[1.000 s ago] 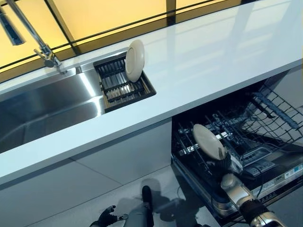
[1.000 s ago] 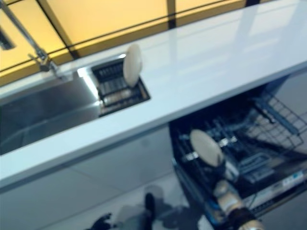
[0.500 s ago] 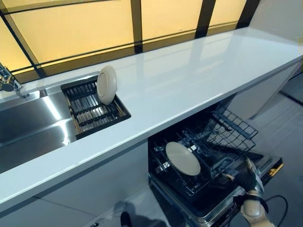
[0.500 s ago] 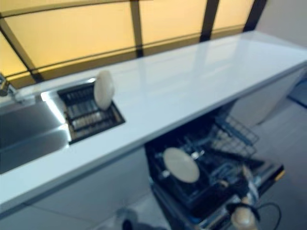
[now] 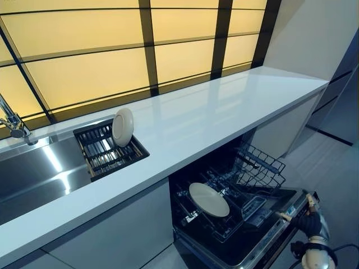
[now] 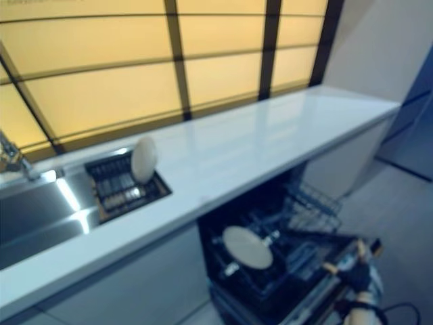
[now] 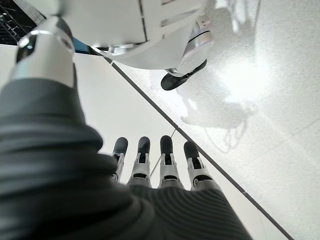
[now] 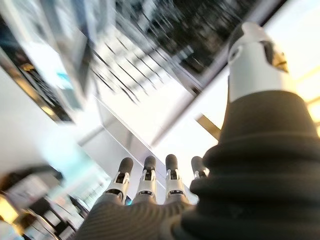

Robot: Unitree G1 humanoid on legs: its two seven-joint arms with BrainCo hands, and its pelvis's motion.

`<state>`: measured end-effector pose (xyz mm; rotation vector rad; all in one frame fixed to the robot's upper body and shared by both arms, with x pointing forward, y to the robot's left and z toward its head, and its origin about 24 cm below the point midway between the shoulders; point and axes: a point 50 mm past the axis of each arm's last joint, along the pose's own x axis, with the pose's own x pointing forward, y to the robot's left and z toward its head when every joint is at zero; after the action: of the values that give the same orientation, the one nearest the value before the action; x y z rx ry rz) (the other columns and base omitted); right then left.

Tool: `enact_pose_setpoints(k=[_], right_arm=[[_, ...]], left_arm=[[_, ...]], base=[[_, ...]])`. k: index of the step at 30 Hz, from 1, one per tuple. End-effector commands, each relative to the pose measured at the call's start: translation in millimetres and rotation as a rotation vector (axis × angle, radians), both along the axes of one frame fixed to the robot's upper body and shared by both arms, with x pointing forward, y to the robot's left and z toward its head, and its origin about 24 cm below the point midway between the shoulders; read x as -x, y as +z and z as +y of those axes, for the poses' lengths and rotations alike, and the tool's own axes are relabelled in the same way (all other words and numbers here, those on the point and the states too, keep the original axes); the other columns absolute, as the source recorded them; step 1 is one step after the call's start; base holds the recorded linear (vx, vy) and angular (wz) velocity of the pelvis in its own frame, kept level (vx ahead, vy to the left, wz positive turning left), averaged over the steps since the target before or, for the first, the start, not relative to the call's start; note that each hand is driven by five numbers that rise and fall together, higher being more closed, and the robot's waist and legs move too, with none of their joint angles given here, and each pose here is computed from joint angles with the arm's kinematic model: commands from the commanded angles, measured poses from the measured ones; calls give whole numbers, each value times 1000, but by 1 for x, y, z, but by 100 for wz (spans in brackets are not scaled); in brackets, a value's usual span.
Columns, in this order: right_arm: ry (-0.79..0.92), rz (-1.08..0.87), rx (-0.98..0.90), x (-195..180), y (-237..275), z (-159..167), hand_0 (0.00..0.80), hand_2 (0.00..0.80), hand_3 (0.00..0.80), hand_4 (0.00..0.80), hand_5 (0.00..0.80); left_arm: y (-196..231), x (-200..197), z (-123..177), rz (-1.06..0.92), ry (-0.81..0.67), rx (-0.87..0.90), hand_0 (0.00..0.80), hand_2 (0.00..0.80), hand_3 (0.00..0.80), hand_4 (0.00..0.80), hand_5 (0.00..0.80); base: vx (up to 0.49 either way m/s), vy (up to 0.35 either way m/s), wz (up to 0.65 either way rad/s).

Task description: Take plates into dishwasher

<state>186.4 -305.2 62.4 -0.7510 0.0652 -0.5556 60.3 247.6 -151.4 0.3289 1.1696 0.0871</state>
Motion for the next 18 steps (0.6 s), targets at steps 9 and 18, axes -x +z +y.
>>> enact_pose_setpoints(k=[9, 18], right_arm=[[210, -449, 269, -39, 144, 2, 0, 0, 0, 0, 0], [430, -517, 214, -74, 195, 38, 0, 0, 0, 0, 0]], left_arm=[[-3, -12, 5, 9, -7, -11, 0, 0, 0, 0, 0], [-3, -23, 5, 14, -18, -17, 0, 0, 0, 0, 0]], base=[[-15, 34, 0], [-23, 34, 8]])
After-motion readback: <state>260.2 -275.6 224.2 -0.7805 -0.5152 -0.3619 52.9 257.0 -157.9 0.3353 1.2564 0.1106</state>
